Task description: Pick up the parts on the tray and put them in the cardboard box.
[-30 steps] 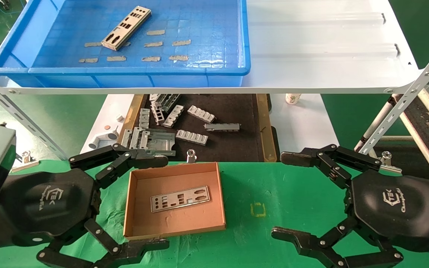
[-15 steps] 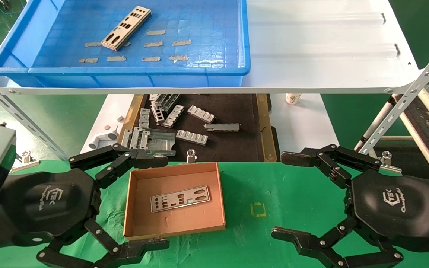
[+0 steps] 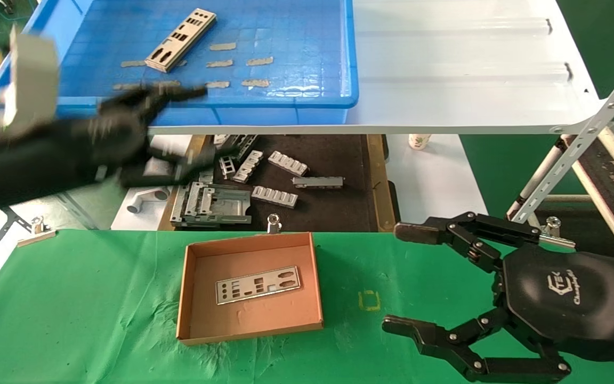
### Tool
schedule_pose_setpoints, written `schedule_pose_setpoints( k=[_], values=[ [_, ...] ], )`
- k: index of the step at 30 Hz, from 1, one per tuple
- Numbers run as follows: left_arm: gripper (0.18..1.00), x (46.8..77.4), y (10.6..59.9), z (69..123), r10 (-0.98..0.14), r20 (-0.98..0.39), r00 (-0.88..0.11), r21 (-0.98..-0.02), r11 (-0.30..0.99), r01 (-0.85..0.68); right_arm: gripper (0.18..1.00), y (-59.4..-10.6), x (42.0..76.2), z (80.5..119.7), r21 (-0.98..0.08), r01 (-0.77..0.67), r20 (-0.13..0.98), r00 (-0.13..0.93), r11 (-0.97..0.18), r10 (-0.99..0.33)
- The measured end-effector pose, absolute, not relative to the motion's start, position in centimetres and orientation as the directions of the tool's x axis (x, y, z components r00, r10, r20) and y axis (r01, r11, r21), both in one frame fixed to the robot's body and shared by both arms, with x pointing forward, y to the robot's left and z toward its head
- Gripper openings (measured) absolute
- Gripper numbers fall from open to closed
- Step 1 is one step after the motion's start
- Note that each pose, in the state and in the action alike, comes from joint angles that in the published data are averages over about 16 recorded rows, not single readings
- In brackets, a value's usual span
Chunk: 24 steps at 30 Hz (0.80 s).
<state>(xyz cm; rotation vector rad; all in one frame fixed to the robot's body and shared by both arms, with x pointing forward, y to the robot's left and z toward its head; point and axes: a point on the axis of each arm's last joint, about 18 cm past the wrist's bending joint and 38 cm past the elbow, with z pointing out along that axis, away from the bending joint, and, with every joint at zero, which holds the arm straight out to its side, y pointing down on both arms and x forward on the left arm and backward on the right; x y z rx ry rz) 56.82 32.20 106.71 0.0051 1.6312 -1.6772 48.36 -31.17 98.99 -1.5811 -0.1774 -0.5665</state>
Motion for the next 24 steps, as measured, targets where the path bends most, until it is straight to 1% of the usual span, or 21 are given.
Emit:
schedule_pose_setpoints(
  k=[2,8,13,24],
  values=[
    [1.001,58.3,32.4,108.1,-0.550,-0.503,-0.667,-0.842,0.137,0.522,0.869,-31.2,48.4,99.0,-0.890,0.443,0.455,0.862,-0.105,-0.223],
    [1.001,62.4,33.1,111.8,-0.648,-0.487,-0.586,-0.839,0.161,0.519,0.761,-31.2,48.4,99.0,-0.890,0.443,0.455,0.862,-0.105,-0.223],
    [1.001,65.2,33.6,114.2,-0.718,-0.455,-0.527,-0.851,0.178,0.493,0.640,-31.2,48.4,99.0,-0.890,0.443,0.455,0.862,-0.105,-0.223],
    [1.001,69.4,34.3,116.9,-0.835,-0.388,-0.391,-0.881,0.212,0.422,0.385,-31.2,48.4,99.0,-0.890,0.443,0.455,0.862,-0.105,-0.223]
  ],
)
